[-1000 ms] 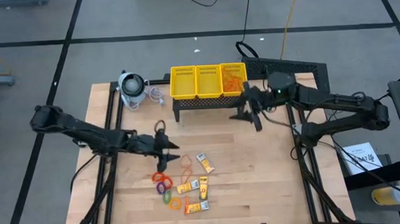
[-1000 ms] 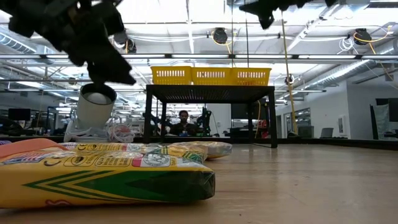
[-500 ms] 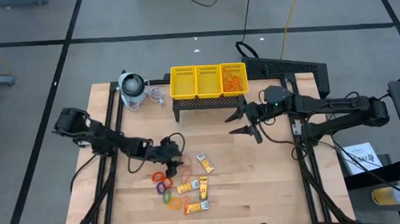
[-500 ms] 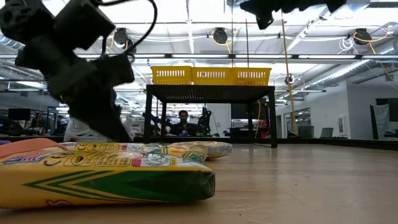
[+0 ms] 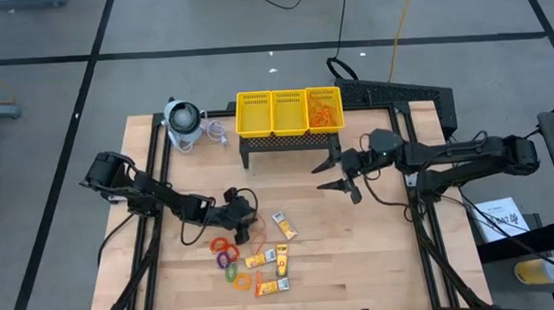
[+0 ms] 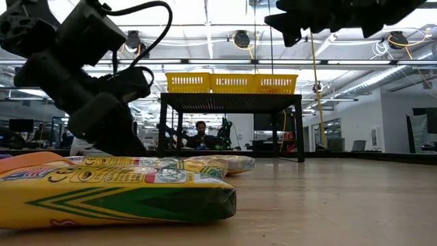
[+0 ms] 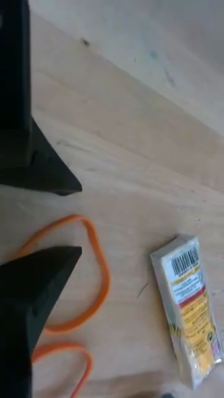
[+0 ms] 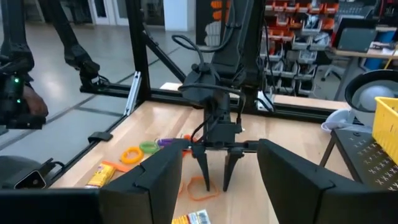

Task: Pick & Place Office Desk Supplies
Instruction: Put the orange rubber band into the right yellow bin on the shelf

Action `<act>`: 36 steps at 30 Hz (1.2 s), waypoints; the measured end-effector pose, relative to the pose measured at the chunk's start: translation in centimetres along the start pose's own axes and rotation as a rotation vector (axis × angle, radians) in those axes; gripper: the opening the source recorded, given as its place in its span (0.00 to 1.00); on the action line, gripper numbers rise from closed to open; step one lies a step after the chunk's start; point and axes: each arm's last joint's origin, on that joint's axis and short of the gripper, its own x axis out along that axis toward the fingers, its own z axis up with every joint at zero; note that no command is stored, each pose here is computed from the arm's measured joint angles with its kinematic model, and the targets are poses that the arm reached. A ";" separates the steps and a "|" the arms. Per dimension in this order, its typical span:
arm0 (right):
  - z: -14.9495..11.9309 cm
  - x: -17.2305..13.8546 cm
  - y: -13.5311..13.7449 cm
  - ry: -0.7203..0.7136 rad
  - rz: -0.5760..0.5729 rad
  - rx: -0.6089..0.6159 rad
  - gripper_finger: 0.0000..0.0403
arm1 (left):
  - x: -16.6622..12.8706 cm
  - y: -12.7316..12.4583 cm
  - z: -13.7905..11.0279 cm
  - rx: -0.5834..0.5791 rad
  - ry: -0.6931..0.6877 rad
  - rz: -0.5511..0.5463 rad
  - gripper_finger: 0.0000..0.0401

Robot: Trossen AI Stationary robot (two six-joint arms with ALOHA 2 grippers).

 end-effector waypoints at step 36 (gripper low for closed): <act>-1.6 -0.2 0.3 -0.019 0.005 0.094 0.49 | -7.5 -2.5 12.5 0.390 -0.478 0.090 0.00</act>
